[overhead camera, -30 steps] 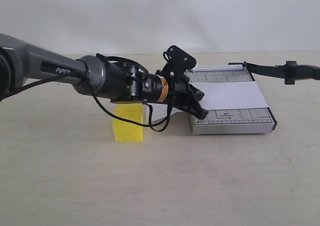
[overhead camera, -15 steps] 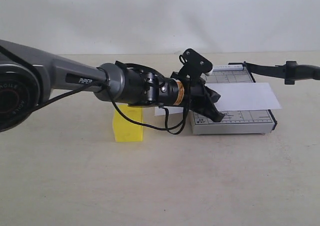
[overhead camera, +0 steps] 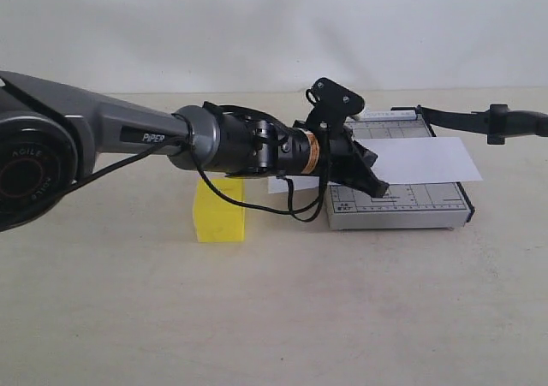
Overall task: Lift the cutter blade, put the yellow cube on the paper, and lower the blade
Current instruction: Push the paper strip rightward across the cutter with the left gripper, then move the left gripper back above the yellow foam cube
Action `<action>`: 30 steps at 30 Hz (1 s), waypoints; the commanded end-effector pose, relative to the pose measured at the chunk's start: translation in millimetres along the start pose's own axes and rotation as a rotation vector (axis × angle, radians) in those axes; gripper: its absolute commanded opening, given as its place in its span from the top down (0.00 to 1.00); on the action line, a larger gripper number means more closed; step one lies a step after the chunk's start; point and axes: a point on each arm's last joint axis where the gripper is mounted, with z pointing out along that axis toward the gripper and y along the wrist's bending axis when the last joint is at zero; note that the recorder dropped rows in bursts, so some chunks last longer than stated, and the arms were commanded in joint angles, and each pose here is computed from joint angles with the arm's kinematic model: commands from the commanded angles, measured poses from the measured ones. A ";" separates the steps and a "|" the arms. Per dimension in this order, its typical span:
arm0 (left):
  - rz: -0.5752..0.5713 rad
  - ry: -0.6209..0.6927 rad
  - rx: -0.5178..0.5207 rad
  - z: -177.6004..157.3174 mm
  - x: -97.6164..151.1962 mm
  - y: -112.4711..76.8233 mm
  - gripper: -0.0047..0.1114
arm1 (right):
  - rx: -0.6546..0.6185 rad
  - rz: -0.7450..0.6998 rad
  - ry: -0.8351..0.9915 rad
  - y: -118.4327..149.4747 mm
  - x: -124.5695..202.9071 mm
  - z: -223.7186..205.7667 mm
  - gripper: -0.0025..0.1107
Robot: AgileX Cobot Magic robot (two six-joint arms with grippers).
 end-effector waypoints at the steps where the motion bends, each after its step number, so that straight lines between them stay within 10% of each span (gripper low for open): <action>1: -0.011 -0.060 -0.006 -16.2 -31.5 -3.1 0.89 | -0.002 -0.004 -0.011 0.1 -0.8 -0.3 0.98; 8: -0.083 -0.117 -0.047 -44.9 -73.6 -1.6 0.45 | -0.002 -0.004 -0.011 0.1 -0.8 -0.3 0.98; 18: -0.212 0.053 -0.441 -144.1 -68.5 9.8 0.43 | -0.001 0.011 -0.016 0.0 -1.1 -0.3 0.98; 30: -0.396 0.242 -0.645 -229.1 -14.3 -2.7 0.43 | -0.003 0.010 -0.026 0.2 -2.1 -0.3 0.98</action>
